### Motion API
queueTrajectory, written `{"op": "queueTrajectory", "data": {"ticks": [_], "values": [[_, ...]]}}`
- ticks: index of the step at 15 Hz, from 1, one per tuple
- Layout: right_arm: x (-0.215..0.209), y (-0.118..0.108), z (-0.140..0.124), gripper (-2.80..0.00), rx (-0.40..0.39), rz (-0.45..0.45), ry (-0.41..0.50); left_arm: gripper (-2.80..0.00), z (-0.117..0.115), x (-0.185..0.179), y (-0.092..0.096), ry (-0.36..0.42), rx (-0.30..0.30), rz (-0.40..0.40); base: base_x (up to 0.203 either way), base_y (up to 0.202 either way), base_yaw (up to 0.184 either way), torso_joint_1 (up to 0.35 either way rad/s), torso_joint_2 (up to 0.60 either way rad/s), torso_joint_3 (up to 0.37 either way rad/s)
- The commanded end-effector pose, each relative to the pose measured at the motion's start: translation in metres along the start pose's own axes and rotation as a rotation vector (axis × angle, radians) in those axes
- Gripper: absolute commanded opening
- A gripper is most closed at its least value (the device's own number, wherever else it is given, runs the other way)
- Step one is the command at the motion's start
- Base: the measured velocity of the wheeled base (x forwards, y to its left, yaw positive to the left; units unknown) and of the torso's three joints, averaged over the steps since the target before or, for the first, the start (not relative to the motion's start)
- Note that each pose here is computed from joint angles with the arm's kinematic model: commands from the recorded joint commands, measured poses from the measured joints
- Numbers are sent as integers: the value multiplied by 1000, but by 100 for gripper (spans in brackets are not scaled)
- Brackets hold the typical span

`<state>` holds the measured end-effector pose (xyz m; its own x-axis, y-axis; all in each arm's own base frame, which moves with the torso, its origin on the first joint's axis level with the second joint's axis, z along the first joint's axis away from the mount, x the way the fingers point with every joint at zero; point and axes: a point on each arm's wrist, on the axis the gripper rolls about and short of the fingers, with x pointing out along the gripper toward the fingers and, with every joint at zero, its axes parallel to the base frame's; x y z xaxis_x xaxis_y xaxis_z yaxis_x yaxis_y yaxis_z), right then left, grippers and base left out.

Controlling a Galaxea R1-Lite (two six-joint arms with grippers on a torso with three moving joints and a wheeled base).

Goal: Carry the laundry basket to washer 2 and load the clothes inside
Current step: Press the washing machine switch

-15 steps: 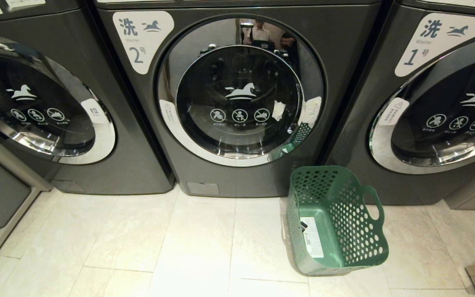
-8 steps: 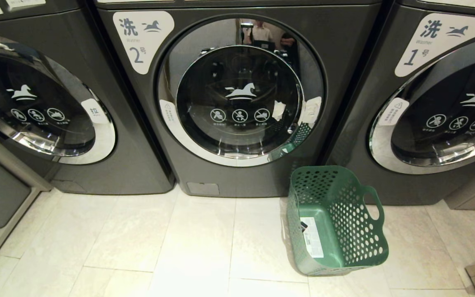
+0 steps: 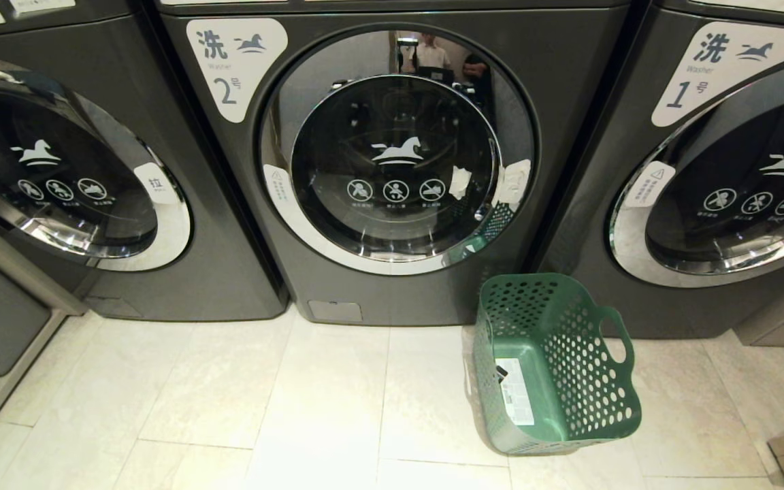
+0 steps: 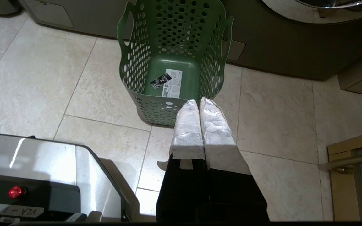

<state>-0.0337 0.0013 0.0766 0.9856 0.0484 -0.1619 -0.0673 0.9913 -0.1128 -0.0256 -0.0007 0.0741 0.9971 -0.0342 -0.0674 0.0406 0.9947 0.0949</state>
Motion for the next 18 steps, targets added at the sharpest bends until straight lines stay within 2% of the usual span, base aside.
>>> {"op": "queueTrajectory", "data": {"ticks": [1,18], "values": [[0,0,0,-280,11,0,6,-280,0,0,0,-1,0,1,0,0,0,0,0,0],[1,0,-1,-280,10,-3,8,-280,0,0,0,-2,-1,-1,0,0,0,0,0,0]]}}
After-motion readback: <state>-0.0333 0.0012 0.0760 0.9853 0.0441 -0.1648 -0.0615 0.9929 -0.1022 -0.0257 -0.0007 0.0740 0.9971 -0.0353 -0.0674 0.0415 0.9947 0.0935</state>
